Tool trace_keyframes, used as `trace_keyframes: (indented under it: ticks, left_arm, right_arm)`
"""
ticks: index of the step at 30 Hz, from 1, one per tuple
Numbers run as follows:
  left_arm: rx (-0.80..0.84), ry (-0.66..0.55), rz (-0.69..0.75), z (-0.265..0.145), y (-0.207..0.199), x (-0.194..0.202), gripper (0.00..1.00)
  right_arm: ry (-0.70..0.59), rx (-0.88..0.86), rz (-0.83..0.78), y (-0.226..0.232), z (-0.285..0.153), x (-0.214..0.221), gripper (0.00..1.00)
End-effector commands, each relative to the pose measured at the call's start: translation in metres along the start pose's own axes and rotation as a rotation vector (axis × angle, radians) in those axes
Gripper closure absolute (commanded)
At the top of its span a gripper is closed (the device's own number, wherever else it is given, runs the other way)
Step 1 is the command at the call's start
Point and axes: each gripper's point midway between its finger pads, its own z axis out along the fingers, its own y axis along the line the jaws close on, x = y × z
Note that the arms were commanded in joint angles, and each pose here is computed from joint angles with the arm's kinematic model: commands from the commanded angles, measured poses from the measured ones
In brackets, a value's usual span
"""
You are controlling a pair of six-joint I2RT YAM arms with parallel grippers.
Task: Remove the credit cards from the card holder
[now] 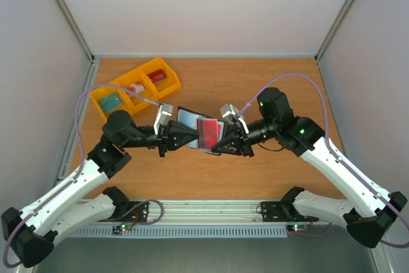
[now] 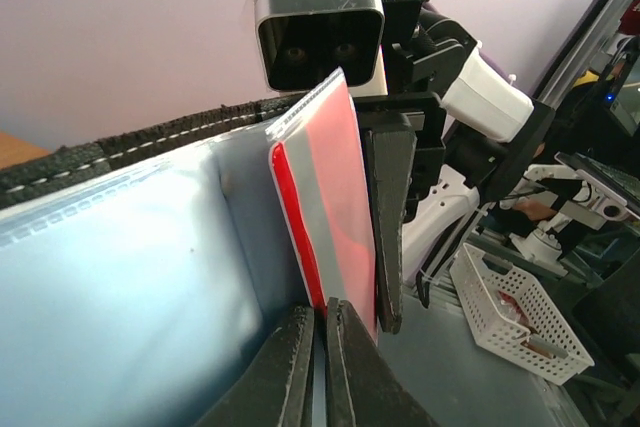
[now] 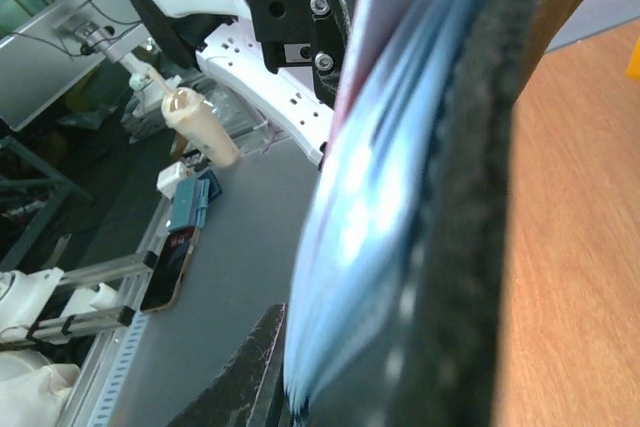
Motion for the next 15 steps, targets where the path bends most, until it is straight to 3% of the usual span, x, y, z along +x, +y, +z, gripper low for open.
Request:
trace_keyframes:
  ticks: [1, 10, 15]
  left_arm:
    - [-0.024, -0.008, -0.016, 0.007, 0.006, -0.001, 0.94]
    - [0.003, 0.030, -0.036, 0.011, 0.004, 0.008, 0.89]
    - [0.006, 0.037, -0.046, 0.012, 0.003, 0.010, 0.92]
  right_arm:
    - [-0.053, -0.075, -0.126, 0.022, -0.003, -0.020, 0.85]
    - [-0.059, -0.045, -0.155, 0.021, -0.005, -0.025, 0.84]
    - [-0.059, -0.025, -0.177, 0.017, -0.004, -0.027, 0.84]
